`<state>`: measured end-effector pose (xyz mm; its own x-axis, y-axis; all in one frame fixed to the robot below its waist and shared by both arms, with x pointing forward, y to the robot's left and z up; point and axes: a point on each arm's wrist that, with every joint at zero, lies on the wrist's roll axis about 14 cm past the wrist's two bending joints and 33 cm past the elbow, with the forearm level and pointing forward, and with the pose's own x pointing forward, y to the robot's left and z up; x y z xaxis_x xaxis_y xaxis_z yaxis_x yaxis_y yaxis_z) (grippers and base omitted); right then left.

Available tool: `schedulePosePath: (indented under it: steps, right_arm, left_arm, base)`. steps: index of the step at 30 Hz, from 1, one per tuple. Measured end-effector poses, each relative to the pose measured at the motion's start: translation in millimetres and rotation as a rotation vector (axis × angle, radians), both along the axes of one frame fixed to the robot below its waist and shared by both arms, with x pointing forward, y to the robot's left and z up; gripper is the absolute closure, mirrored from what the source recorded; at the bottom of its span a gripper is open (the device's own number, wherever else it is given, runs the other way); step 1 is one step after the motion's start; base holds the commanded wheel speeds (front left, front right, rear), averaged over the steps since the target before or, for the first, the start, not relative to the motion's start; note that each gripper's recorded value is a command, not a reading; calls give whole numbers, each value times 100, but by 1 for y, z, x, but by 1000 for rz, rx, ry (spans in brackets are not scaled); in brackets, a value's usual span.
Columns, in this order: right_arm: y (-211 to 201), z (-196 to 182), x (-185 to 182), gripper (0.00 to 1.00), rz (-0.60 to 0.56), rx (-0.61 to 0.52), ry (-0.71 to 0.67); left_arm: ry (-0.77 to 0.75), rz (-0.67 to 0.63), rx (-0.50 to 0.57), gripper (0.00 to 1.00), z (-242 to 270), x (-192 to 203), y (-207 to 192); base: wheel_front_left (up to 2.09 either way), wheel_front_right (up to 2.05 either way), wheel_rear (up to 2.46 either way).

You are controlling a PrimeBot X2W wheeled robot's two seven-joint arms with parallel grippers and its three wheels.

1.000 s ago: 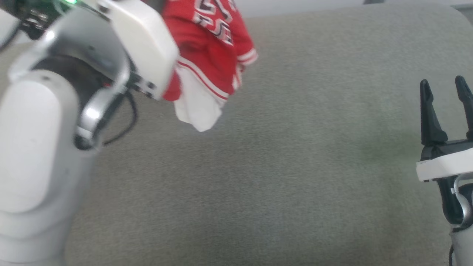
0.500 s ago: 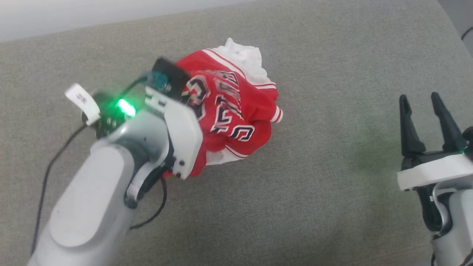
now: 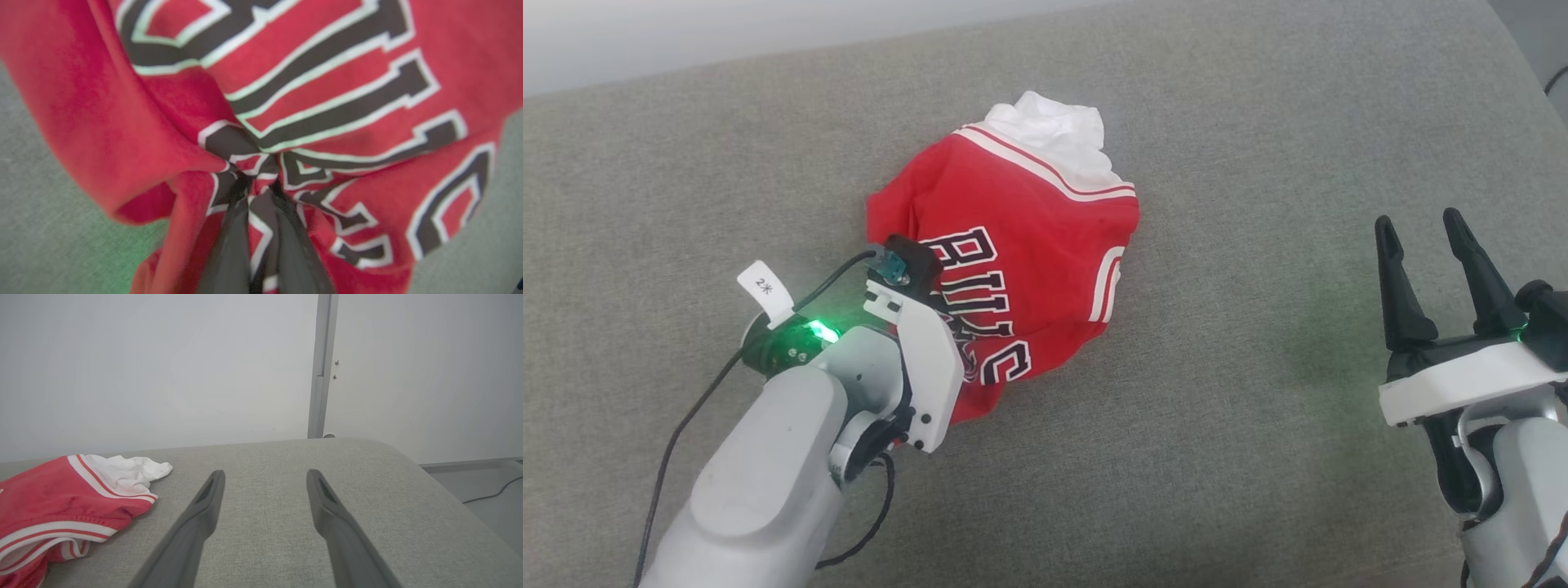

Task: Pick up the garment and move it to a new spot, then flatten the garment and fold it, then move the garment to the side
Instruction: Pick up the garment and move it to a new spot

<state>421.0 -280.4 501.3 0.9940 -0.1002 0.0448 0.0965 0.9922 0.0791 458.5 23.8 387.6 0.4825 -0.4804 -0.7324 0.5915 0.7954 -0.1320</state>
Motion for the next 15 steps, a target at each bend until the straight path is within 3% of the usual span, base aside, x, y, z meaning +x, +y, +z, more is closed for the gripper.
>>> schedulePosePath:
  steps: [1, 3, 4, 5, 11, 15]
  right_arm:
    - [1, 1, 0, 0, 3, 0, -2]
    - [3, 3, 1, 0, 8, 1, -8]
    - [4, 4, 1, 0, 10, 2, -12]
    - [4, 6, 1, 0, 13, 1, -16]
    - [11, 16, -2, 0, 32, 1, -45]
    - [14, 20, -6, 0, 43, -3, -55]
  left_arm:
    - [3, -4, -2, 80, -2, -1, -1]
    - [11, -7, -20, 66, -2, -2, -4]
    - [4, -9, -30, 44, -1, -2, -5]
    - [-3, -4, -38, 0, 0, -2, -4]
    - [-102, 27, -112, 0, 26, 5, 1]
    - [-253, 73, -194, 0, 67, 19, 13]
  base:
    - [0, 0, 0]
    - [0, 0, 0]
    - [0, 0, 0]
    - [0, 0, 0]
    - [0, 0, 0]
    - [0, 0, 0]
